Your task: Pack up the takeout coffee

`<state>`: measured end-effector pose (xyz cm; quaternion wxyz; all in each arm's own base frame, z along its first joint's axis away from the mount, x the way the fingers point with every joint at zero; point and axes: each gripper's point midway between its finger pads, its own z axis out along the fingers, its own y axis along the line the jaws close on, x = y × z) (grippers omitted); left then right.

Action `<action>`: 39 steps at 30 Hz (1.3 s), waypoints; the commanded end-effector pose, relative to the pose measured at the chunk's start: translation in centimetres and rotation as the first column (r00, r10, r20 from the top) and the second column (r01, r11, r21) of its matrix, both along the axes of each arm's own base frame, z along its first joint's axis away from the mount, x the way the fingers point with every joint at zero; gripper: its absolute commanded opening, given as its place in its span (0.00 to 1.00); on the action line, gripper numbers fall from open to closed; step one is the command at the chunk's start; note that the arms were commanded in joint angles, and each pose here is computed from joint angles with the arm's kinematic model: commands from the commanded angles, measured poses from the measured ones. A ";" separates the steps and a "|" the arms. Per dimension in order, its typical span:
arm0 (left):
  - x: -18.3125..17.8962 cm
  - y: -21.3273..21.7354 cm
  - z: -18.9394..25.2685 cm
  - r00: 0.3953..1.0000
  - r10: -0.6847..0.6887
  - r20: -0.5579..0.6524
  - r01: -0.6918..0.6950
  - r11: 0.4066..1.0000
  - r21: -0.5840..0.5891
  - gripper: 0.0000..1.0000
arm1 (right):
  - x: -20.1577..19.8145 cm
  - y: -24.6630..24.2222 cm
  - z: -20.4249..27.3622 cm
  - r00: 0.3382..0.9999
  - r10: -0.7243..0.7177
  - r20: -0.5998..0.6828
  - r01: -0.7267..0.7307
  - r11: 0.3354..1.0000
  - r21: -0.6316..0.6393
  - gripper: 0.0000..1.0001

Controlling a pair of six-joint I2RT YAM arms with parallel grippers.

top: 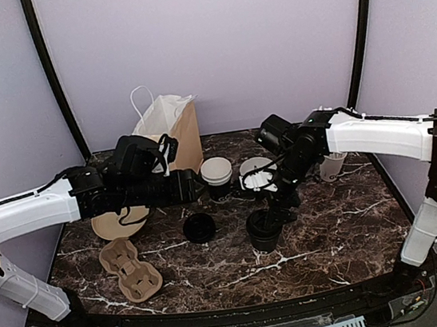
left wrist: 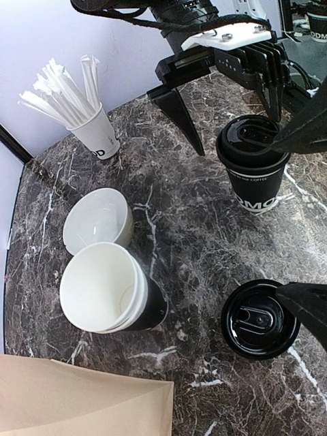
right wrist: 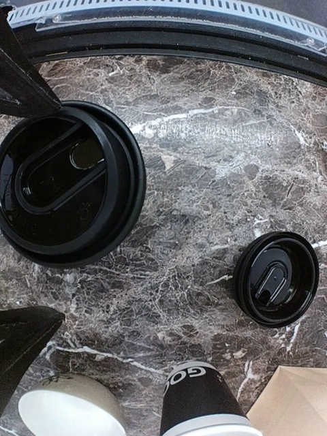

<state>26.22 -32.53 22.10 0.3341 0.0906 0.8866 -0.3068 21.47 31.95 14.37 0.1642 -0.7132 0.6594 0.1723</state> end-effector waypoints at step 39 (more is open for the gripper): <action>-0.5 0.9 -1.7 0.999 -0.006 -0.032 0.006 1.000 0.004 0.68 | -1.8 0.2 -1.1 1.000 -0.009 0.013 0.010 0.997 -0.071 0.90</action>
